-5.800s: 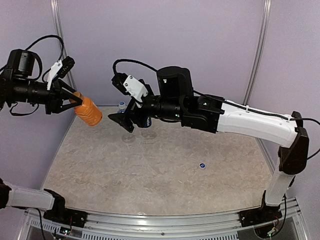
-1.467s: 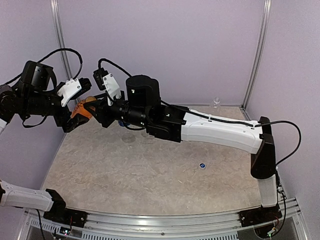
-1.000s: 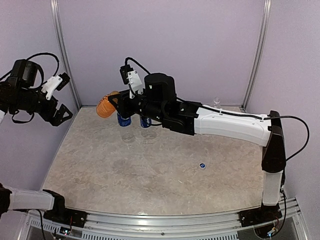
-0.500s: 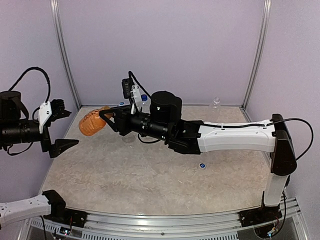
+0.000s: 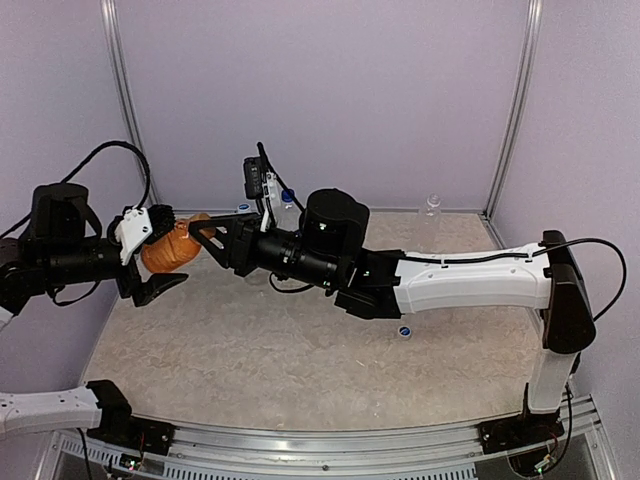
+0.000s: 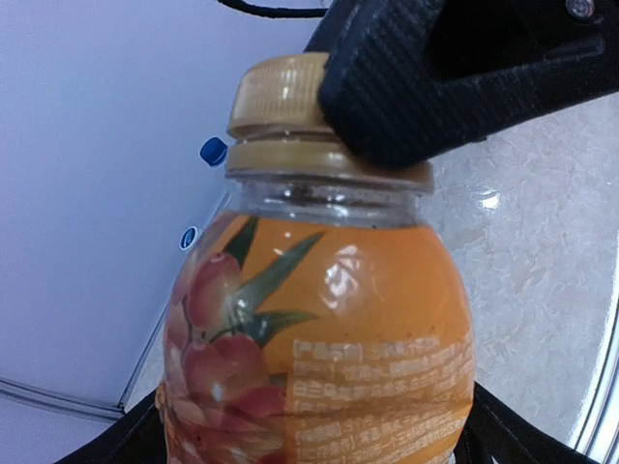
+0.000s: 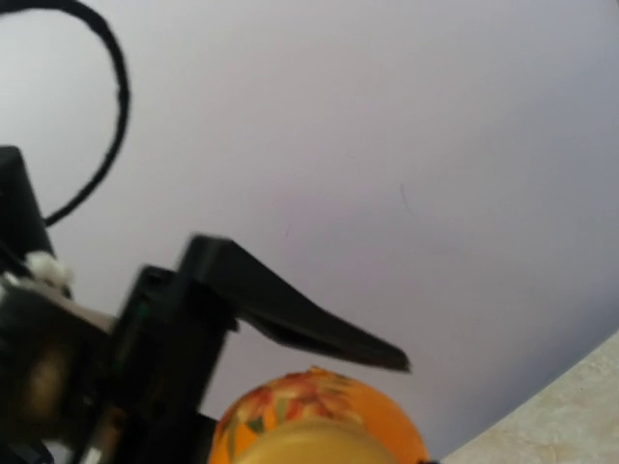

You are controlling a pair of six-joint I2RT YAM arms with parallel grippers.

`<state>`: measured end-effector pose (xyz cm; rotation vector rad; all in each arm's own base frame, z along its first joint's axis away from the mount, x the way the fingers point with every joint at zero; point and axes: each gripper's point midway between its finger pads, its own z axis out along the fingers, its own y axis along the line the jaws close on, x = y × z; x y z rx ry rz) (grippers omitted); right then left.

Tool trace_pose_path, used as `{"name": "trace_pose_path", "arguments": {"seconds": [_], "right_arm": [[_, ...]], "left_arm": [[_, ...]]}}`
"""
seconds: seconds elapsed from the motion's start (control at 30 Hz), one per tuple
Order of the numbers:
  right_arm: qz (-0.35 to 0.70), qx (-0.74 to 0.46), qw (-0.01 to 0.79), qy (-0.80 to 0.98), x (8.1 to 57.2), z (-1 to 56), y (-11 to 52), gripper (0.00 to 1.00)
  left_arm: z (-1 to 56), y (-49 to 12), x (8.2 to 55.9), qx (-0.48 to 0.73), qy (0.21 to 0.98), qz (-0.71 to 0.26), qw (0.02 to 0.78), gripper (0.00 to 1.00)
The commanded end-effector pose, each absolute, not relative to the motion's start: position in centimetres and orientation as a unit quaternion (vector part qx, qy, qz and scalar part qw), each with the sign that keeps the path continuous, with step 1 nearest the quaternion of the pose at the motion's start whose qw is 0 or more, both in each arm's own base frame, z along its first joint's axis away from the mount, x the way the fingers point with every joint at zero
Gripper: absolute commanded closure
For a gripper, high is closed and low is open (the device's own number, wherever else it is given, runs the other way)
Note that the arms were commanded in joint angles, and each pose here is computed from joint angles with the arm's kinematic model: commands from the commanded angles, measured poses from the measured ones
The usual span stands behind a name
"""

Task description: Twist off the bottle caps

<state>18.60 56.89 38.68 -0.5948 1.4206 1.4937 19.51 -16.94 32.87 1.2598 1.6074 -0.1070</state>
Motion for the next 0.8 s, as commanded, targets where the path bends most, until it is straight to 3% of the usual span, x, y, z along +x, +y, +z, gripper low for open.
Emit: {"name": "trace_pose_path", "arguments": {"seconds": [0.0, 0.33, 0.4, 0.47, 0.53, 0.57, 0.63, 0.77], "right_arm": [[0.626, -0.239, 0.485, 0.562, 17.7, 40.8, 56.2, 1.0], [0.586, -0.251, 0.494, 0.592, 18.8, 38.8, 56.6, 0.98], [0.574, -0.268, 0.49, 0.598, 18.9, 38.2, 56.6, 0.69], [0.567, -0.283, 0.482, 0.605, 19.0, 37.8, 56.4, 0.51], [0.564, -0.301, 0.465, 0.613, 19.0, 37.4, 56.1, 0.18], [0.56, -0.31, 0.453, 0.621, 19.0, 37.0, 55.8, 0.06], [0.55, -0.316, 0.431, 0.641, 19.5, 36.2, 55.2, 0.01], [0.538, -0.32, 0.383, 0.679, 19.7, 33.8, 54.4, 0.01]], "left_arm": [[31.6, -17.0, 20.1, 0.538, 0.663, -0.023, 0.52, 0.14], [33.1, -17.1, 19.7, 0.516, 0.663, -0.044, 0.54, 0.62], [32.1, -17.0, 19.6, 0.514, 0.672, -0.048, 0.532, 0.64], [30.2, -17.1, 19.6, 0.52, 0.678, -0.048, 0.517, 0.65], [28.6, -17.1, 19.5, 0.536, 0.67, -0.037, 0.513, 0.65], [28.0, -17.0, 19.3, 0.545, 0.662, -0.028, 0.514, 0.65], [27.3, -16.8, 19.1, 0.56, 0.649, -0.011, 0.514, 0.65], [27.7, -16.6, 19.3, 0.572, 0.63, 0.014, 0.524, 0.66]]}}
